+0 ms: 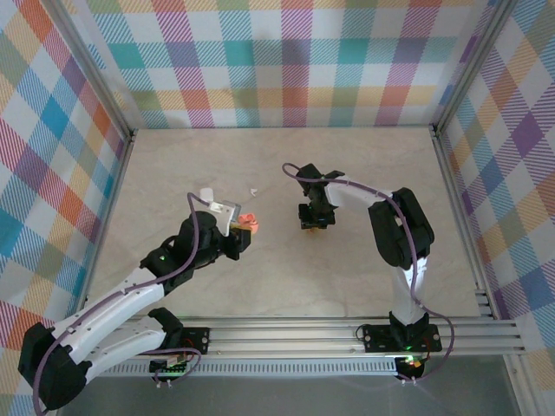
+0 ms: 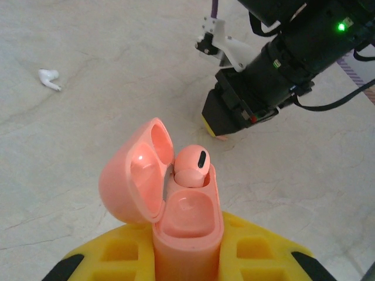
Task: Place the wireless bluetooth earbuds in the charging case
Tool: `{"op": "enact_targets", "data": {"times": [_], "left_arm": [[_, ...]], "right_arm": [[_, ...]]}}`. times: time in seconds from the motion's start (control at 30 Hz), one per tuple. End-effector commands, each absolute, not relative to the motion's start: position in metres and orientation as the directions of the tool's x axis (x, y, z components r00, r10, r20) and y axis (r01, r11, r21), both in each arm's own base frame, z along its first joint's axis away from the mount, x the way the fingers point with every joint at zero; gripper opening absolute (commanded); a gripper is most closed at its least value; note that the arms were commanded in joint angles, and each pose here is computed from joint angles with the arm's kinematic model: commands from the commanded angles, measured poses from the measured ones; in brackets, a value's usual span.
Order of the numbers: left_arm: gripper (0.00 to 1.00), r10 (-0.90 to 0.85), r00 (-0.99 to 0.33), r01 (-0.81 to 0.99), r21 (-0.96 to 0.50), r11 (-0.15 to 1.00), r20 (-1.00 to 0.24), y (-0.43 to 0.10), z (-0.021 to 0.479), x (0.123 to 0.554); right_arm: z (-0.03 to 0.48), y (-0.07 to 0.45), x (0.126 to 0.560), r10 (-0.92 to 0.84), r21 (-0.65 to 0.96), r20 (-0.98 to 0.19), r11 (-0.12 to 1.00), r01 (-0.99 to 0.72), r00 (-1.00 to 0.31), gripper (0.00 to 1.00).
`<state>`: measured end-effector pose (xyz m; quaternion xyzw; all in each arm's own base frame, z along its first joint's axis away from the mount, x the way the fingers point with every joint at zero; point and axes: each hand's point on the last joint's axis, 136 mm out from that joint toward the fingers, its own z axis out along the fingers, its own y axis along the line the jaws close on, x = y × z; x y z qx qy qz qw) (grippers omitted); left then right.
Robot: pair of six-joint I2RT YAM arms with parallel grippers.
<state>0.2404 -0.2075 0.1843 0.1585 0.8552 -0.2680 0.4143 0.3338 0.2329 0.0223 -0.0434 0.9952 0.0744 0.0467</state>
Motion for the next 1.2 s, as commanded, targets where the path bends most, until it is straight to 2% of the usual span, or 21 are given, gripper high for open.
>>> {"op": "enact_targets", "data": {"times": [0.0, 0.33, 0.57, 0.77, 0.97, 1.17], "left_arm": [[0.00, 0.097, -0.581, 0.575, -0.324, 0.751, -0.808, -0.223, 0.196, 0.237], [0.00, 0.120, -0.556, 0.633, -0.325, 0.703, -0.823, -0.235, 0.194, 0.235], [0.00, 0.126, -0.522, 0.655, -0.301, 0.693, -0.844, -0.238, 0.177, 0.238], [0.00, 0.080, -0.394, 0.704, -0.245, 0.666, -0.916, -0.237, 0.178, 0.237], [0.00, 0.115, -0.372, 0.712, -0.204, 0.671, -0.921, -0.237, 0.179, 0.240], [0.00, 0.071, -0.281, 0.756, -0.175, 0.631, -0.957, -0.250, 0.200, 0.247]], "right_arm": [[0.040, 0.228, 0.335, -0.074, 0.145, -0.130, 0.985, -0.093, -0.989, 0.25], [0.074, 0.233, 0.336, -0.059, 0.201, -0.196, 0.975, -0.099, -0.979, 0.25], [0.125, 0.242, 0.336, -0.045, 0.295, -0.294, 0.946, -0.135, -0.955, 0.24], [0.173, 0.245, 0.330, -0.013, 0.380, -0.406, 0.907, -0.182, -0.914, 0.23], [0.203, 0.245, 0.319, 0.025, 0.444, -0.467, 0.871, -0.210, -0.884, 0.23], [0.236, 0.251, 0.308, 0.072, 0.530, -0.515, 0.810, -0.251, -0.854, 0.23]]}}
